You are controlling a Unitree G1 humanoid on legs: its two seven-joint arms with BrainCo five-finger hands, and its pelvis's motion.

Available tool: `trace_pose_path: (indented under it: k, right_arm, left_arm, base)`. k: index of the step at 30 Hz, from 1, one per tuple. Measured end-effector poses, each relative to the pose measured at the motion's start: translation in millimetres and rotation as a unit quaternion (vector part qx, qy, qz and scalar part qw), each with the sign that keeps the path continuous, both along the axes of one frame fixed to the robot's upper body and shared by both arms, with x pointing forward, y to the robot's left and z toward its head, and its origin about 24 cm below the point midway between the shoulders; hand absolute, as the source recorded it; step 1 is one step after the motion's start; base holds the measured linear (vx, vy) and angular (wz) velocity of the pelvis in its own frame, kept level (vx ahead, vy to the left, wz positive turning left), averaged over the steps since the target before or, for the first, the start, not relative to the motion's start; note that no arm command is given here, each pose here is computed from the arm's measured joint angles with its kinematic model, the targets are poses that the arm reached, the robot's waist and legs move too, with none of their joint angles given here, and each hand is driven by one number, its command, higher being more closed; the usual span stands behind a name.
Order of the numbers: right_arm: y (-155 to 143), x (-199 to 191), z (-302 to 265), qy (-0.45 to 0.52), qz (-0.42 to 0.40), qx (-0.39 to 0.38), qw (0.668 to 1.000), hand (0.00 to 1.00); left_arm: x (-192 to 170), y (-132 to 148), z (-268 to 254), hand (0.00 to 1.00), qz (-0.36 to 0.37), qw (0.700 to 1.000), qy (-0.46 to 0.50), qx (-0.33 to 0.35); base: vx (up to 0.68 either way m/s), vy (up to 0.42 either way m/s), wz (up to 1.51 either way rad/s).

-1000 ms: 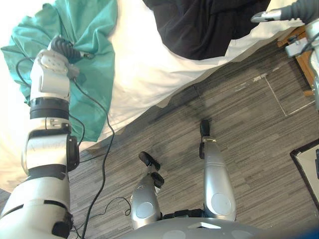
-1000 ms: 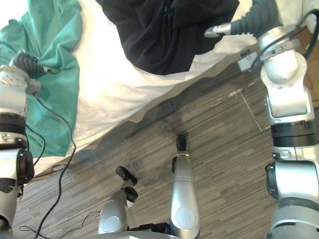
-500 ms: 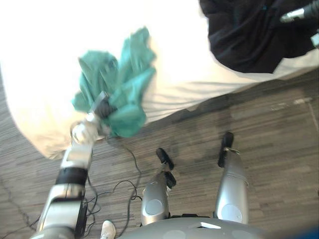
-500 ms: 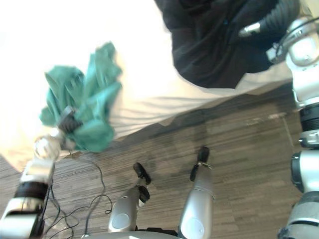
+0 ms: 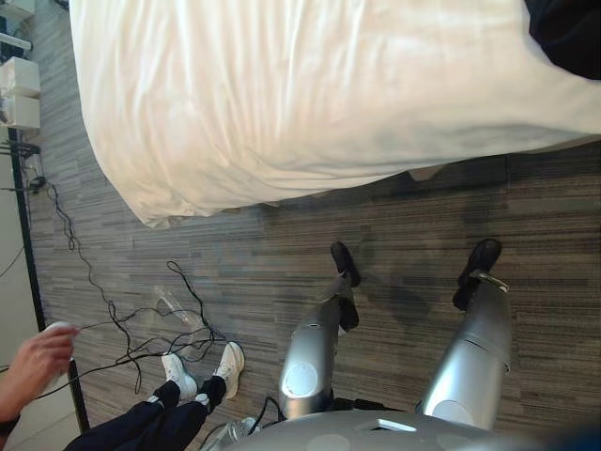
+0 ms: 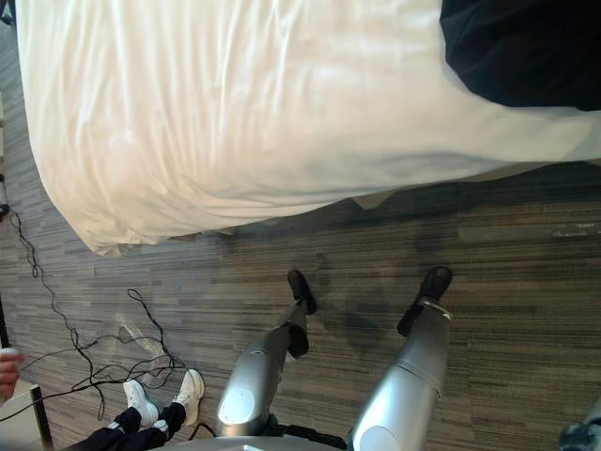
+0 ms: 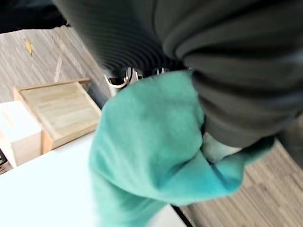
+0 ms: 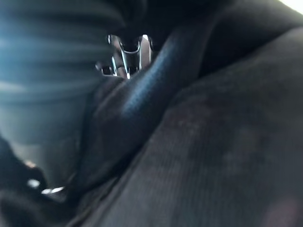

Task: Tidy the bed and pick cloth on bed and put in laundry

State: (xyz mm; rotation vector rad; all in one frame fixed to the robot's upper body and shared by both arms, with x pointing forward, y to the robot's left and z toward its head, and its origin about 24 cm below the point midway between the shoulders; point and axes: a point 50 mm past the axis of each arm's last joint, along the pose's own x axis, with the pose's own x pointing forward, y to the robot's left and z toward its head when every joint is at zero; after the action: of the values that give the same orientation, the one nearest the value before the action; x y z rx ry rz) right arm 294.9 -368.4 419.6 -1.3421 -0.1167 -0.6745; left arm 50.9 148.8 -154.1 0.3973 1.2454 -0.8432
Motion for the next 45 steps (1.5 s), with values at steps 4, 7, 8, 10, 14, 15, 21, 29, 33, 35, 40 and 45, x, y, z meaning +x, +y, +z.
trace_pose_path:
  k: [4,7,8,10,14,15,21,29,33,35,40,45]
  right_arm:
    - [-3.0,0.9,-9.0,-0.028,0.068,0.071,0.995,1.00]
    - [-8.1,12.1,-44.8,-0.023,0.136,0.143,0.980,1.00]
    - [-7.9,18.6,-64.2,-0.025,0.172,0.187,0.967,1.00]
    - [-9.1,25.4,-95.1,-0.021,0.211,0.254,0.944,1.00]
    - [-5.4,33.5,-196.1,-0.012,0.265,0.436,0.860,1.00]
    - [0.7,33.5,-223.8,-0.012,0.272,0.480,0.834,1.00]
    - [65.6,2.7,-386.0,0.055,0.227,0.663,0.711,1.00]
    - [63.3,-59.8,-458.9,0.082,0.112,0.730,0.669,1.00]
    - [45.8,-91.3,-484.8,0.069,0.023,0.763,0.643,1.00]
    - [47.1,-106.8,-498.1,0.074,-0.008,0.775,0.628,1.00]
    - [83.6,-135.7,-526.8,0.167,-0.008,0.767,0.620,1.00]
    - [156.2,-145.1,-540.2,0.253,0.078,0.766,0.587,1.00]
  left_arm:
    - [-2.5,0.2,-0.8,1.00,0.003,1.000,-0.011,0.003]
    - [-5.7,1.1,-0.8,1.00,0.011,1.000,-0.015,-0.001]
    - [-9.9,1.9,-0.5,1.00,0.022,1.000,-0.012,-0.006]
    - [-13.0,4.6,-0.2,1.00,0.036,0.999,-0.001,-0.012]
    - [-18.8,13.2,2.8,1.00,0.035,0.998,0.041,-0.030]
    - [-19.8,15.4,3.4,1.00,0.032,0.998,0.053,-0.033]
    - [-29.1,27.2,4.9,1.00,0.034,0.985,0.164,-0.043]
    - [-86.0,43.7,6.1,1.00,0.084,0.915,0.394,-0.013]
    - [-113.3,64.6,6.5,1.00,0.204,0.884,0.417,0.056]
    - [-113.0,83.1,0.1,1.00,0.333,0.873,0.327,0.143]
    - [-19.3,115.0,-1.9,1.00,0.463,0.857,0.026,0.227]
    - [118.2,103.8,43.3,1.00,0.537,0.803,-0.238,0.103]
  base:
    - [0.10,-0.079,-0.08]
    - [0.12,-0.060,-0.18]
    - [0.09,-0.029,-0.22]
    - [0.06,-0.012,-0.25]
    - [0.03,0.025,-0.27]
    - [0.02,0.058,-0.31]
    - [0.01,0.081,-0.20]
    - [0.02,0.046,-0.01]
    - [0.08,-0.013,0.13]
    - [0.07,-0.037,0.12]
    - [0.06,-0.018,0.31]
    - [0.03,0.025,0.49]
